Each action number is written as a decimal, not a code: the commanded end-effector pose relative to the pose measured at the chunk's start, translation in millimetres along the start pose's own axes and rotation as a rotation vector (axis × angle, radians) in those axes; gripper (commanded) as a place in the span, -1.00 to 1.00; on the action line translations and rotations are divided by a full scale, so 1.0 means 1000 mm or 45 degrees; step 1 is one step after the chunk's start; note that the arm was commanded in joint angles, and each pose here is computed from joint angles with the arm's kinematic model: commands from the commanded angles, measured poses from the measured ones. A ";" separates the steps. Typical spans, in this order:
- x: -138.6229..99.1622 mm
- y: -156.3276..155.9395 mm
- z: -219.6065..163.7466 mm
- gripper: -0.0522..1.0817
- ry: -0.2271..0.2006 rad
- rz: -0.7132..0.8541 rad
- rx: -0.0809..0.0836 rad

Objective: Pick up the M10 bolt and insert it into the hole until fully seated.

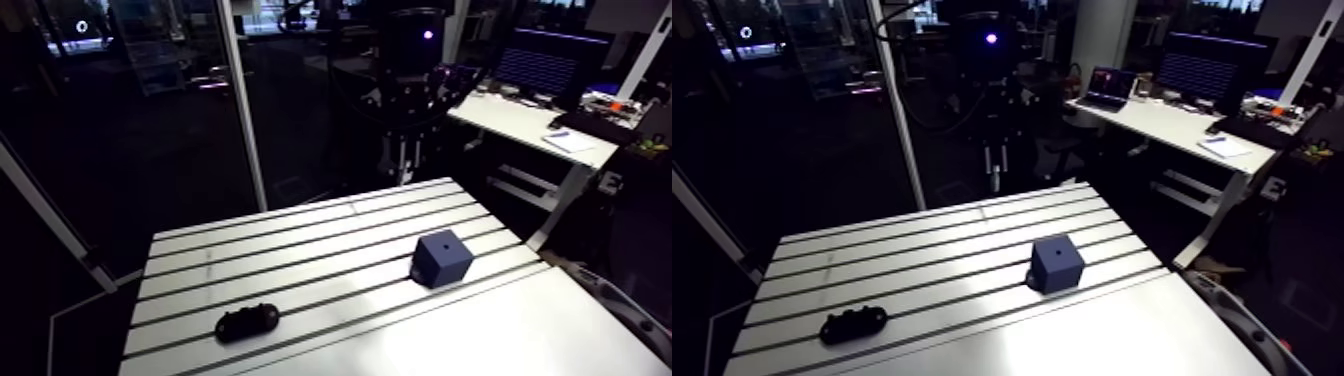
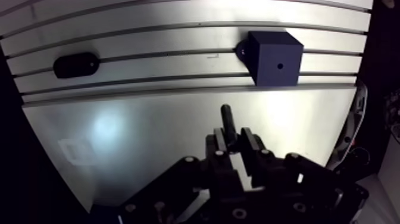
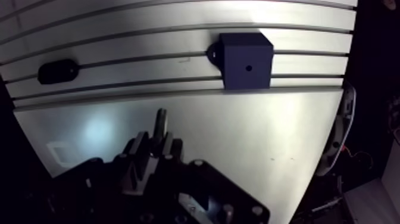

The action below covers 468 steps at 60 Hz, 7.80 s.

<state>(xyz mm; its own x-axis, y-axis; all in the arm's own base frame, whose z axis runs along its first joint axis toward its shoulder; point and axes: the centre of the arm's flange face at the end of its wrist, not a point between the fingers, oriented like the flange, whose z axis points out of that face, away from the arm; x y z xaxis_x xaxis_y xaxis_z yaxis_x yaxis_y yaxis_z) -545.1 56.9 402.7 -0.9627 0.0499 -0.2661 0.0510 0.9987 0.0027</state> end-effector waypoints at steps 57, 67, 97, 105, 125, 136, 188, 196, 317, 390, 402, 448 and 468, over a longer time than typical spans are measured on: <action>0.033 0.080 0.065 0.99 -0.176 -0.014 0.051; 0.036 0.094 0.074 0.99 -0.191 0.010 0.058; 0.048 0.112 0.087 0.99 -0.187 0.031 0.057; 0.050 0.113 0.092 0.99 -0.196 0.020 0.060; 0.051 0.113 0.096 0.99 -0.200 0.019 0.062; 0.049 0.112 0.104 0.99 -0.217 0.018 0.070; 0.042 0.119 0.120 0.99 -0.206 0.040 0.071; 0.042 0.117 0.123 0.99 -0.210 0.038 0.073; 0.045 0.121 0.140 0.99 -0.209 0.047 0.076; 0.045 0.120 0.144 0.98 -0.204 0.048 0.073; 0.045 0.120 0.144 0.98 -0.206 0.046 0.073; 0.045 0.119 0.145 0.98 -0.204 0.048 0.073; 0.045 0.119 0.145 0.98 -0.202 0.048 0.072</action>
<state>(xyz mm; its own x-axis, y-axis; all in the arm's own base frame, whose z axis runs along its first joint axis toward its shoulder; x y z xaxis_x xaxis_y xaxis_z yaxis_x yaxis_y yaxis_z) -544.2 177.0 251.2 -0.9059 0.0809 -0.4158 0.1059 0.9937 -0.0372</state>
